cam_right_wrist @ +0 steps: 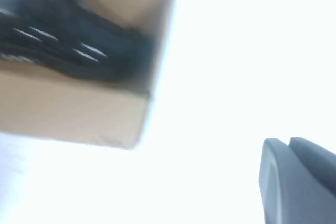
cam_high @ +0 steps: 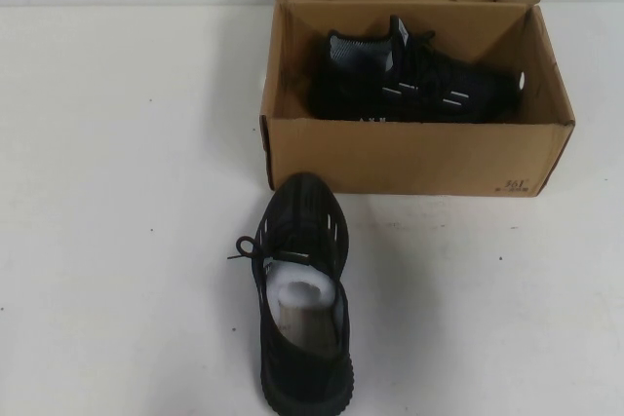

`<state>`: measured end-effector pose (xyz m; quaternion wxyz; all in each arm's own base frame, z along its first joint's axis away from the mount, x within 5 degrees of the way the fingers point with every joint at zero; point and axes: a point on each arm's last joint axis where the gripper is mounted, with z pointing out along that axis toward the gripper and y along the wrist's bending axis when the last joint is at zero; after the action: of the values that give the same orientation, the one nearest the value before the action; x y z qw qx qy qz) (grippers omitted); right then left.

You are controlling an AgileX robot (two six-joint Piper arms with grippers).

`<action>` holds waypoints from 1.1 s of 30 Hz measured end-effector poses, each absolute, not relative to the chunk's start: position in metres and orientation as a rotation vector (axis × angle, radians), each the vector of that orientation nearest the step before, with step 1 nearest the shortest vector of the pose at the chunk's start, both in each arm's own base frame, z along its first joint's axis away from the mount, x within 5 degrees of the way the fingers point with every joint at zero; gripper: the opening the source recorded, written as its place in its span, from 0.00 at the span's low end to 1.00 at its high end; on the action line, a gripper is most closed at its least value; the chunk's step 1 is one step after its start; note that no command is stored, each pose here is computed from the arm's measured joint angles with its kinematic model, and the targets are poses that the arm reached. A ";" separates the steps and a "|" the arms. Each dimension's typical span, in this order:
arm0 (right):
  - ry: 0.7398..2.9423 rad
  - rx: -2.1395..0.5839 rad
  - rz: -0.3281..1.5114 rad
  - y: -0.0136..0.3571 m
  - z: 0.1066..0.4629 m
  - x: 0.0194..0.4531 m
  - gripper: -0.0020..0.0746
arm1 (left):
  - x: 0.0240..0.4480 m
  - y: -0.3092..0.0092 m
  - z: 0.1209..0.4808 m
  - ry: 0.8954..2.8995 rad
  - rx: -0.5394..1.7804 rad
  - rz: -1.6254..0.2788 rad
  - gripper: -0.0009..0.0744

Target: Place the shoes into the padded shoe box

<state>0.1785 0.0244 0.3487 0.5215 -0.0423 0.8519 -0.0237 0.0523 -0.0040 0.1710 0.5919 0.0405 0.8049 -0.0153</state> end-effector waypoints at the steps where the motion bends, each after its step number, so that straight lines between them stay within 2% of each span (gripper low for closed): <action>1: 2.035 -0.072 -0.071 0.016 0.336 0.169 0.02 | 0.052 -0.004 0.171 1.872 0.094 -0.036 0.01; 10: 1.875 0.120 -0.170 -0.016 0.257 0.090 0.02 | 0.052 -0.004 0.171 1.872 0.094 -0.036 0.01; 19: 1.690 0.137 -0.175 -0.015 0.210 0.054 0.02 | 0.052 -0.004 0.171 1.872 0.094 -0.036 0.01; 24: 1.666 0.118 -0.152 -0.012 0.192 0.055 0.02 | 0.052 -0.004 0.171 1.872 0.096 -0.034 0.01; 33: 1.633 0.141 -0.099 -0.011 0.192 0.056 0.02 | 0.052 -0.004 0.171 1.872 0.096 -0.034 0.01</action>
<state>0.0559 -0.0105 0.1924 0.6815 0.0627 0.7278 -0.0443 0.0523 -0.0040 0.1710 0.5919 0.0414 0.8048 -0.0146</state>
